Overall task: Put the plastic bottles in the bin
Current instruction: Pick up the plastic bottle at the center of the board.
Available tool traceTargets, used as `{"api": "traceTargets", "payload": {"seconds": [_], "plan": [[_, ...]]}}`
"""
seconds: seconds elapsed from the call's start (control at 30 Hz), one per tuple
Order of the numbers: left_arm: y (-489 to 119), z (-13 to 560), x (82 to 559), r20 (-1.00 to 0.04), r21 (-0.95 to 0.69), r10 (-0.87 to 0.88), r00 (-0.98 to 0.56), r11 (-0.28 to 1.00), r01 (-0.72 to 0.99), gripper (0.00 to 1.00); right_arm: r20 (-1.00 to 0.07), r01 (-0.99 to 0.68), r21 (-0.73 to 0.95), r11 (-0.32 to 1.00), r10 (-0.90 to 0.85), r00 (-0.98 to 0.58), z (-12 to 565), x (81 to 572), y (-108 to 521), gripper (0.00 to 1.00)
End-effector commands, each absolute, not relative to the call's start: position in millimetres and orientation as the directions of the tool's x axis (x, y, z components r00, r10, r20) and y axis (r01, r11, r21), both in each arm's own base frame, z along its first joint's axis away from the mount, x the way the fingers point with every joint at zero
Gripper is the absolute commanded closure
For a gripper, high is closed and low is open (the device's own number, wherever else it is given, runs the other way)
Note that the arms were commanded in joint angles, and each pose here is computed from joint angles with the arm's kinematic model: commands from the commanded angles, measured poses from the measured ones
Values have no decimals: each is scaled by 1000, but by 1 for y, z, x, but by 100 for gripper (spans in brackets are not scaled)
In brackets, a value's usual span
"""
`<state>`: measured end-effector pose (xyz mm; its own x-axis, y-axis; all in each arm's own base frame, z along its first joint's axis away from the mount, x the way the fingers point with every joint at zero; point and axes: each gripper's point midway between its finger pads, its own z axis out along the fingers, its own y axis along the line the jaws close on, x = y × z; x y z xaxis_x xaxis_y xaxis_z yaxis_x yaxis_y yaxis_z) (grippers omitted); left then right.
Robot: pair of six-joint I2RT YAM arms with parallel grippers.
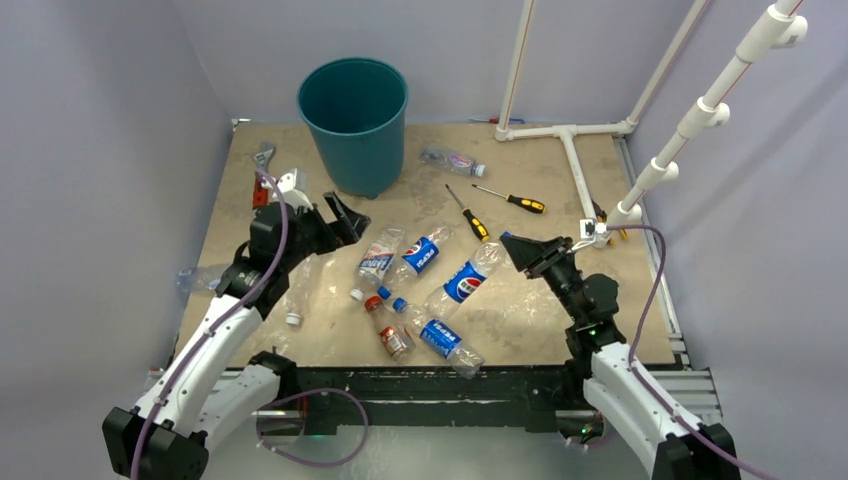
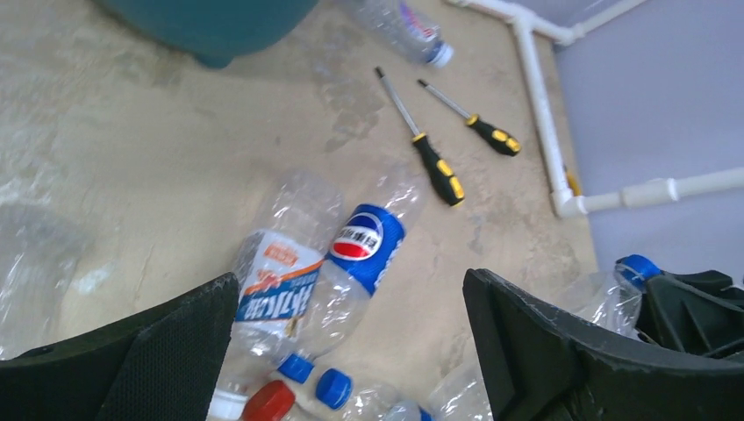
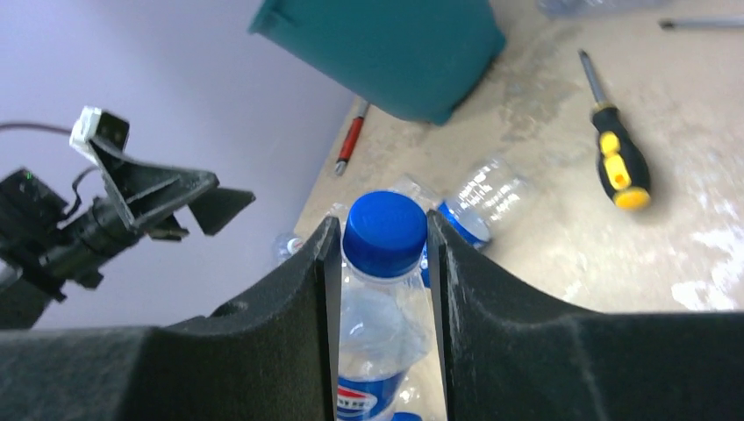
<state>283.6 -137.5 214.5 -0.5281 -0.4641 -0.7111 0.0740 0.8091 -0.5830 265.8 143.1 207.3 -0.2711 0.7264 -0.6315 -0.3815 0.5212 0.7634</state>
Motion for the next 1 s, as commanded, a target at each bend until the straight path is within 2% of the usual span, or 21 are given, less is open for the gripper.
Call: {"api": "traceTargets", "payload": {"seconds": [0.0, 0.1, 0.2, 0.3, 0.47, 0.67, 0.97], "plan": [[-168, 281, 286, -764, -616, -446, -467, 720, 319, 1, -777, -620, 578, 531, 589, -220, 257, 245, 165, 77], [-203, 304, 270, -741, -670, -442, -506, 543, 507, 1, -818, -714, 500, 490, 537, -205, 280, 231, 177, 77], [-223, 318, 250, -699, -709, -463, -545, 348, 613, 1, -845, -783, 442, 436, 496, -201, 296, 220, 188, 78], [-243, 338, 224, -743, -641, -422, -519, 226, 734, 1, -862, -842, 390, 373, 469, -192, 312, 206, 195, 78], [-293, 330, 194, -853, -515, -243, -462, 247, 821, 1, -875, -890, 347, 295, 444, -194, 327, 192, 206, 78], [-324, 313, 184, -853, -520, -159, -497, 182, 835, 1, -875, -919, 315, 236, 448, -185, 345, 182, 220, 78], [-341, 301, 178, -866, -500, -123, -485, 172, 849, 1, -877, -929, 293, 226, 450, -168, 358, 179, 229, 79]]}}
